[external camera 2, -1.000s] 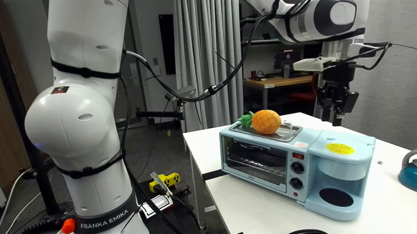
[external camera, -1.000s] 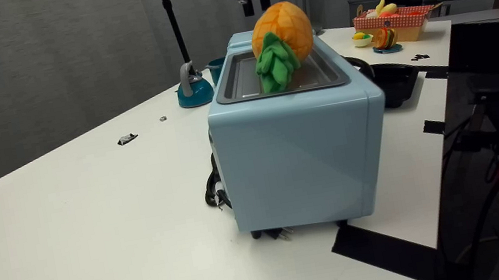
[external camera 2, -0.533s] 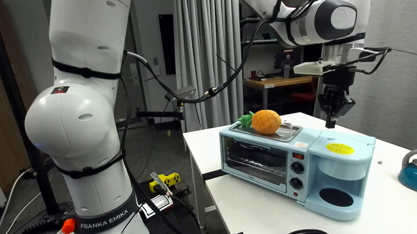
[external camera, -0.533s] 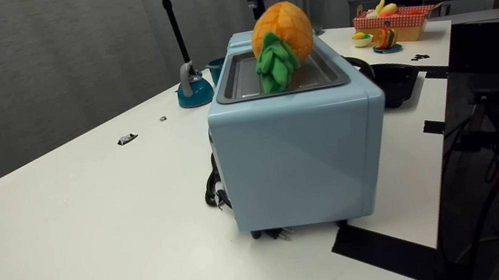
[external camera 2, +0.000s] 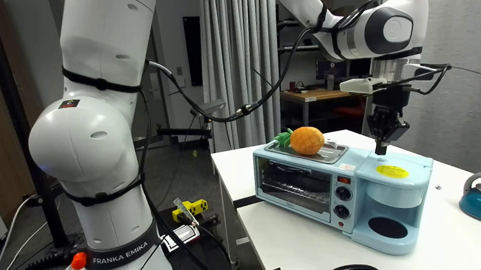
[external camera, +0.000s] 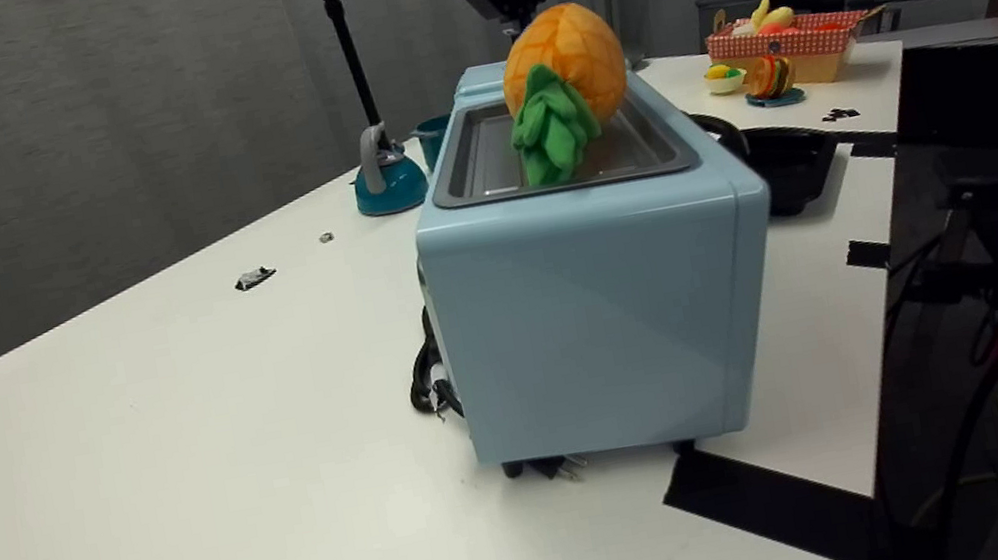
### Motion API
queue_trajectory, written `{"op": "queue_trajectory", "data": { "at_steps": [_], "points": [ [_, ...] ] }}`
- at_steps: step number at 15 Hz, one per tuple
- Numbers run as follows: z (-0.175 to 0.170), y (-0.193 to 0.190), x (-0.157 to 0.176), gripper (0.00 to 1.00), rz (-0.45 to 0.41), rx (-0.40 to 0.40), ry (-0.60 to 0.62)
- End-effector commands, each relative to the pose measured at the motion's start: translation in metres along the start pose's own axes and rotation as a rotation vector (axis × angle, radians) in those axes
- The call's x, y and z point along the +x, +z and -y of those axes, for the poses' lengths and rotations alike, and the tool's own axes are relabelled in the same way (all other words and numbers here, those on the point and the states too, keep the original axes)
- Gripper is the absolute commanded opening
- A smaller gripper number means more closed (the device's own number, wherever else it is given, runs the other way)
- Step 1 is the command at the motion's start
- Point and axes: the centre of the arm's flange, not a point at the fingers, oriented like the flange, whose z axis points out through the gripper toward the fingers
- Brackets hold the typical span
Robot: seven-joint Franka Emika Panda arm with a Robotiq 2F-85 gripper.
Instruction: Press the button on the top right side of the breakfast station to open the coffeemaker chamber
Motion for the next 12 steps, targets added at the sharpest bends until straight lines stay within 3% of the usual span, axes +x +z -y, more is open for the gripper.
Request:
{"op": "queue_trajectory", "data": {
  "at_steps": [1,12],
  "points": [
    [0.001,0.004,0.018,0.0,-0.005,-0.016,0.025],
    [-0.012,0.045,0.035,0.0,0.035,-0.009,0.062]
  ]
}}
